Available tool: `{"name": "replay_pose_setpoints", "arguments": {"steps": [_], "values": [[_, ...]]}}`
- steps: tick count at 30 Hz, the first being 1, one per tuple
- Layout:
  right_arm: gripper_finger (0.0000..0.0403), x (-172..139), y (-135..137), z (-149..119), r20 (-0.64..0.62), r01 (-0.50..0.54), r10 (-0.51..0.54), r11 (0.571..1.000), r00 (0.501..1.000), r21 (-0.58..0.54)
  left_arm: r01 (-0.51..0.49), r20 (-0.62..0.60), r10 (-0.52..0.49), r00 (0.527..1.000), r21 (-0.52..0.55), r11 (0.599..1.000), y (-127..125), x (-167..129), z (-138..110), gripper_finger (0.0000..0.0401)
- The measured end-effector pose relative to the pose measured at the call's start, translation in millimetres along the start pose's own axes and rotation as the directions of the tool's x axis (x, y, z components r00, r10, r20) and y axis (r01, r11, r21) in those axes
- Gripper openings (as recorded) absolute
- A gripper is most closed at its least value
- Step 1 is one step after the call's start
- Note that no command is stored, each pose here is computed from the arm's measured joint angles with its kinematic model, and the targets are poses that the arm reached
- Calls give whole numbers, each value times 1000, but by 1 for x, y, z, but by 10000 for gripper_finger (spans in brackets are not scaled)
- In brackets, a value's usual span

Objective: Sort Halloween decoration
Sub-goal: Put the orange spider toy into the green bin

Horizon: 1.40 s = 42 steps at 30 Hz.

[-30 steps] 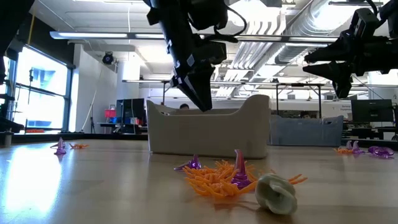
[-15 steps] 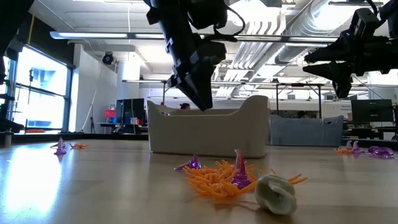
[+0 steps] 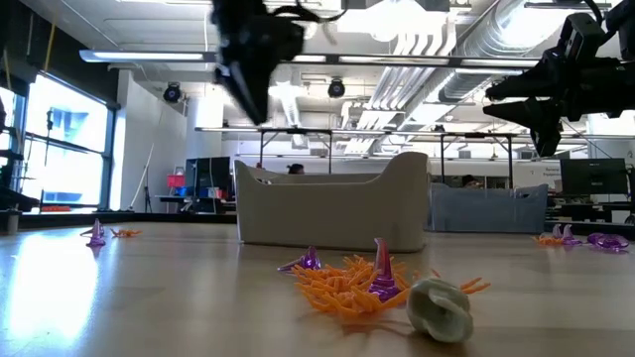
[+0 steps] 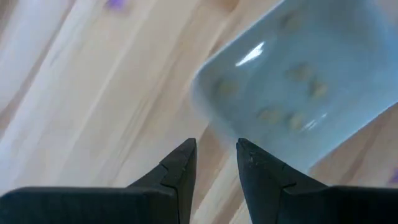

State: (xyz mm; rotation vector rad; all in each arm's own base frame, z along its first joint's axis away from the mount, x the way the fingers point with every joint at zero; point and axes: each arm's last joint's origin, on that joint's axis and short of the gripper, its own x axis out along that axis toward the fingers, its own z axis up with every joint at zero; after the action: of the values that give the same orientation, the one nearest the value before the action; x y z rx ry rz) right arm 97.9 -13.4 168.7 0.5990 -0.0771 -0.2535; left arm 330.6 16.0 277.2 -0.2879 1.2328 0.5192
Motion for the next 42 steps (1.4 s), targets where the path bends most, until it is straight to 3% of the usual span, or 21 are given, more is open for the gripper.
{"name": "replay_pose_setpoints", "arguments": {"steps": [4,9,16,30,42], "values": [[126,0,0,0,0,0,0,1000,1000,0,-52,-54,49,997,-62,997,15,-7,-24,104],[126,0,0,0,0,0,0,1000,1000,0,-81,-115,68,991,-119,990,32,8,-64,104],[126,0,0,0,0,0,0,1000,1000,0,30,-97,-60,993,-285,958,41,45,-103,105],[126,0,0,0,0,0,0,1000,1000,0,-27,-178,-24,984,-281,959,56,80,-137,184],[126,0,0,0,0,0,0,1000,1000,0,37,-151,-81,985,-275,961,56,98,-148,191]]}}
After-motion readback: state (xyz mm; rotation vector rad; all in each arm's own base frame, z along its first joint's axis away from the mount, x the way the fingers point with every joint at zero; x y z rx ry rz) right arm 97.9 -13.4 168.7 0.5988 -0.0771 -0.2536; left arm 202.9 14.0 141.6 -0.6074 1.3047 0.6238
